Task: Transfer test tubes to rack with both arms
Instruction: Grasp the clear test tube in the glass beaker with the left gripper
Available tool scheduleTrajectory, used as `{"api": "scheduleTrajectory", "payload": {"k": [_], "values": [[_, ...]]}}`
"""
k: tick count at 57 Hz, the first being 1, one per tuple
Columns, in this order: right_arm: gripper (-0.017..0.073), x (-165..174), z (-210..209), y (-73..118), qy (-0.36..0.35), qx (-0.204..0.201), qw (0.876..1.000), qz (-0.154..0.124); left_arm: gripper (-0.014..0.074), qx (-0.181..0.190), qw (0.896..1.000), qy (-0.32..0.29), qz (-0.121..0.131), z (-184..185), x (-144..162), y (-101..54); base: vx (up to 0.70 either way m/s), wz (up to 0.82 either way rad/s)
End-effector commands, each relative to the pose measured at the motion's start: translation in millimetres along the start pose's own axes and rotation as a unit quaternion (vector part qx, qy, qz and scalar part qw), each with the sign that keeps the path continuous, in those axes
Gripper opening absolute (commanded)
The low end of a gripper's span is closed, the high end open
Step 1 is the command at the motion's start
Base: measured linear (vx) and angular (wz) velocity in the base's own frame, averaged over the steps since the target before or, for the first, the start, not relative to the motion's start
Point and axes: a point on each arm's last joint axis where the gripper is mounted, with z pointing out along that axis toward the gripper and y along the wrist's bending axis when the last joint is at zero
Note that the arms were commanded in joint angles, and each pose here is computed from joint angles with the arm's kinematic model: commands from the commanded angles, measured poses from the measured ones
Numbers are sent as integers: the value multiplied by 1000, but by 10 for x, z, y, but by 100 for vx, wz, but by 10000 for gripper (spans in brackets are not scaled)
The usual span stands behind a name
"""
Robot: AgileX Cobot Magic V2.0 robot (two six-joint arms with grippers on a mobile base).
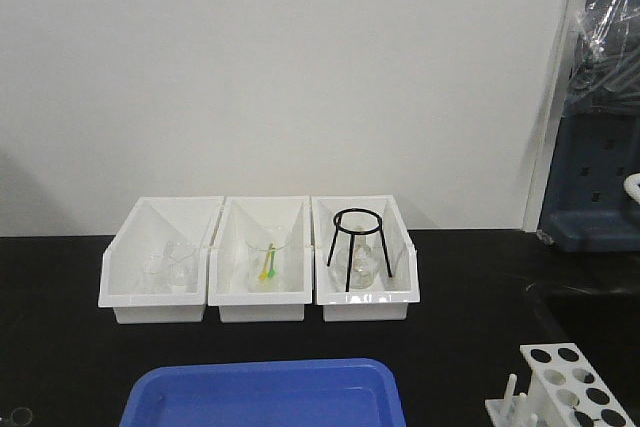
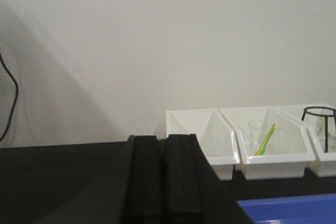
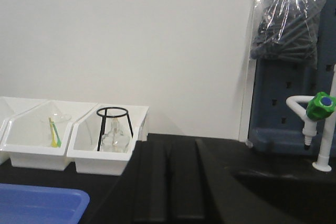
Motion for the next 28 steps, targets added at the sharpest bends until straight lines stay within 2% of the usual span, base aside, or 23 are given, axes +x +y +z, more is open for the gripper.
{"api": "scheduleTrajectory", "payload": {"k": [1, 9, 13, 21, 28], "values": [[2, -140, 100, -4, -23, -1, 1000, -11, 41, 7, 1000, -3, 15, 121, -120, -9, 0, 0], [27, -86, 204, 2, 5, -5, 1000, -9, 120, 11, 998, 47, 45, 260, -26, -14, 0, 0], [52, -60, 242, 4, 17, -6, 1000, -9, 195, 15, 996, 67, 63, 327, 19, -18, 0, 0], [156, -6, 314, 8, 42, -8, 999, -8, 333, 21, 995, 78, 65, 415, 53, -28, 0, 0], [309, 32, 363, 11, 58, -10, 998, -7, 405, 23, 993, 95, 64, 461, 96, -31, 0, 0]]}}
